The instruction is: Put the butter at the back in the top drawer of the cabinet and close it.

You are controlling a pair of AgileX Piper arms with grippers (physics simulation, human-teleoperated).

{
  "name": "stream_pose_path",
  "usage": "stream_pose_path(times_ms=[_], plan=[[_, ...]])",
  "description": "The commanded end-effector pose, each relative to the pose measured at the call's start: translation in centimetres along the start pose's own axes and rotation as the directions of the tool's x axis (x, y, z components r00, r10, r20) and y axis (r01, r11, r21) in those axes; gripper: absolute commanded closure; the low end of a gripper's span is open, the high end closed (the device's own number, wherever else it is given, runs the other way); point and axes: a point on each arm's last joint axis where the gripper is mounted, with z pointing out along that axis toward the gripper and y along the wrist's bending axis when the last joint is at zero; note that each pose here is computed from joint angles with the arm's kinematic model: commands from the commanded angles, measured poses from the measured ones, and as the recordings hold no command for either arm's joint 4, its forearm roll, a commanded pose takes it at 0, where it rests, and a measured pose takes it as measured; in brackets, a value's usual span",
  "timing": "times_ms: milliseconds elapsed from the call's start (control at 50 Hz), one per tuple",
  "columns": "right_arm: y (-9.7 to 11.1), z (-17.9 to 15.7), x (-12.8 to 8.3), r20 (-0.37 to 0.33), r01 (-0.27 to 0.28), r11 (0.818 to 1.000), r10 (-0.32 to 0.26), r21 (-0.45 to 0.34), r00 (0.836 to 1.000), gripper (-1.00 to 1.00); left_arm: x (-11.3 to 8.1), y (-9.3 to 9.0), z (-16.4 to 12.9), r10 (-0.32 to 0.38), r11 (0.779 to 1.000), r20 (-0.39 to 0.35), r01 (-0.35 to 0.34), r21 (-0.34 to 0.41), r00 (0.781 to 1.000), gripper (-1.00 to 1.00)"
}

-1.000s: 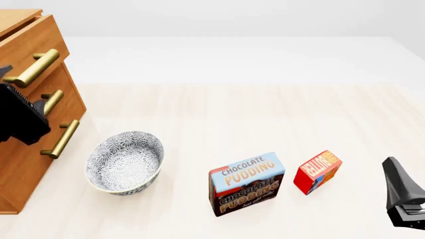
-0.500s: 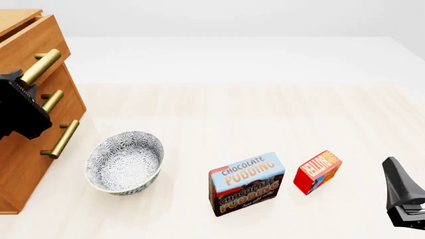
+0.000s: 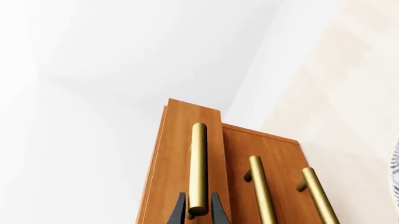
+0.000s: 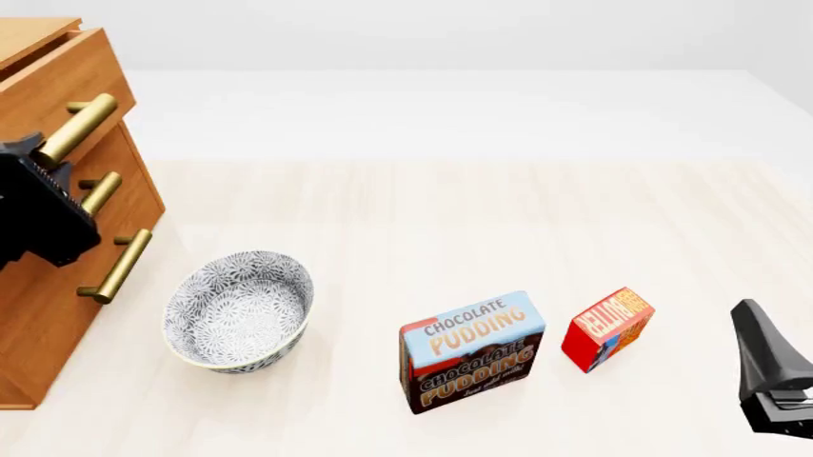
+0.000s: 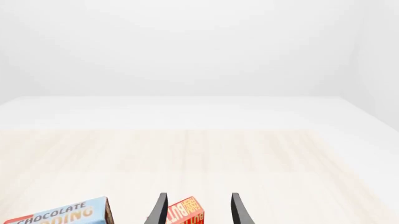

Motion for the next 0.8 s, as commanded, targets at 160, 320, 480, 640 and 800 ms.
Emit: stream_pose_path(times_ms=[160,320,480,640,800], plan=[[0.0,0.0,0.0,0.0,0.0,1.0,0.0,0.0,1.0,-1.0,-0.5,-1.5,-0.2,0.0,0.998,0.02,-0.002,0.065,1.0,1.0],[0.0,0.0,0.0,0.0,0.0,1.0,0.0,0.0,1.0,-1.0,-0.8,-1.9,-0.3,0.007,0.998,0.04,-0.009,0.067,0.999,1.0],[0.0,-0.1,0.0,0.0,0.0,1.0,0.0,0.0,1.0,-1.0,-1.2,-2.4,-0.4,0.009,0.997,0.063,-0.014,0.081,0.998,1.0],[0.0,-0.1,0.0,0.0,0.0,1.0,0.0,0.0,1.0,-1.0,-1.7,-2.6,-0.5,0.012,0.996,0.087,-0.02,0.087,0.996,1.0],[0.0,-0.1,0.0,0.0,0.0,1.0,0.0,0.0,1.0,-1.0,-2.2,-2.9,-0.5,0.014,0.995,0.113,-0.025,0.096,0.993,1.0]])
